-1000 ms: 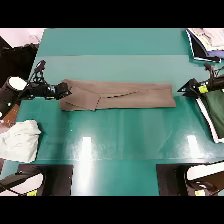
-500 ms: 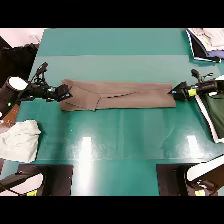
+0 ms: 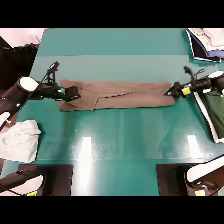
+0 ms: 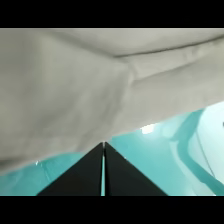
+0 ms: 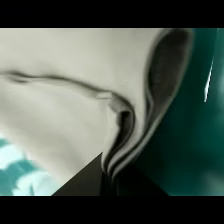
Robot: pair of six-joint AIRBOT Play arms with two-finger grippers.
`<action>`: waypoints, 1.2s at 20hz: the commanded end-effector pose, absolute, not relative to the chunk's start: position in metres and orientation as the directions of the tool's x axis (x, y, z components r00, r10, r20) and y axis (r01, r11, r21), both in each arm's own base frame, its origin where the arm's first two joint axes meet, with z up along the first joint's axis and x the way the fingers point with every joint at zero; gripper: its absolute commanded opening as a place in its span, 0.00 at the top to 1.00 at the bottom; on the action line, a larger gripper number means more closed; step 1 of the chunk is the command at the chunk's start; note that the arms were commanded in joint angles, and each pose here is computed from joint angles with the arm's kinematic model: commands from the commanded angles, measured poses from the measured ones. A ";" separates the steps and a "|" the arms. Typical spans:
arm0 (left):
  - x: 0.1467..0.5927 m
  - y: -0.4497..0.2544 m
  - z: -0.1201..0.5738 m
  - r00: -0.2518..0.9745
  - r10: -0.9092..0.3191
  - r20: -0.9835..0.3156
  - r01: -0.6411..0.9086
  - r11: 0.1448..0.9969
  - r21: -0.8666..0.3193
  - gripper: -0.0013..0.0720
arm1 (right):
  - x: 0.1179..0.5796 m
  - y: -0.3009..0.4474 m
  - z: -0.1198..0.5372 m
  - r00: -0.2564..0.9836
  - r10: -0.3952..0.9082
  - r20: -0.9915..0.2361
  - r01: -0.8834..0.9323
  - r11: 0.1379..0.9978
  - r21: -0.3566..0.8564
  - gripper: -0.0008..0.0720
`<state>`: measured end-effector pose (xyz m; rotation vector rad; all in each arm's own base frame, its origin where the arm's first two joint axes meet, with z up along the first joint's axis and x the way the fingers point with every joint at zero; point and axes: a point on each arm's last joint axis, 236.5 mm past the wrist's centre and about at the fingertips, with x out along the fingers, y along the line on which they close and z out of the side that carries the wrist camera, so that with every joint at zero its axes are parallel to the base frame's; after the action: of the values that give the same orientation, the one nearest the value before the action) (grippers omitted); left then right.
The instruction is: Fold the shirts.
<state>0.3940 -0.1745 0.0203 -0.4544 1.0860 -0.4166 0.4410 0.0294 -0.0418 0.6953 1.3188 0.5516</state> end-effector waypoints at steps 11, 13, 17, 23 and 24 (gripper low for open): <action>0.460 -0.363 -0.049 0.177 -0.637 -0.750 0.330 0.757 -0.564 0.95 | 0.450 0.178 0.193 0.258 0.826 -0.502 -0.458 0.562 0.689 0.97; 0.461 -0.364 -0.066 0.152 -0.628 -0.763 0.322 0.762 -0.562 0.95 | 0.443 0.205 0.211 0.238 0.833 -0.499 -0.522 0.543 0.658 0.97; 0.464 -0.357 -0.067 0.144 -0.619 -0.772 0.322 0.767 -0.555 0.95 | 0.440 0.248 0.218 0.208 0.816 -0.540 -0.596 0.543 0.592 0.97; 0.489 -0.292 -0.015 0.182 -0.554 -0.813 0.364 0.806 -0.467 0.95 | 0.431 0.301 0.193 0.148 0.829 -0.539 -0.608 0.506 0.612 0.97; 0.495 -0.276 0.000 0.213 -0.540 -0.814 0.366 0.817 -0.446 0.95 | 0.431 0.307 0.192 0.149 0.832 -0.535 -0.616 0.501 0.608 0.97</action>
<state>0.4860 -0.3129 -0.0262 -0.2304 1.2207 -0.6670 0.4331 0.2854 0.1991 0.2767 0.9635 1.0438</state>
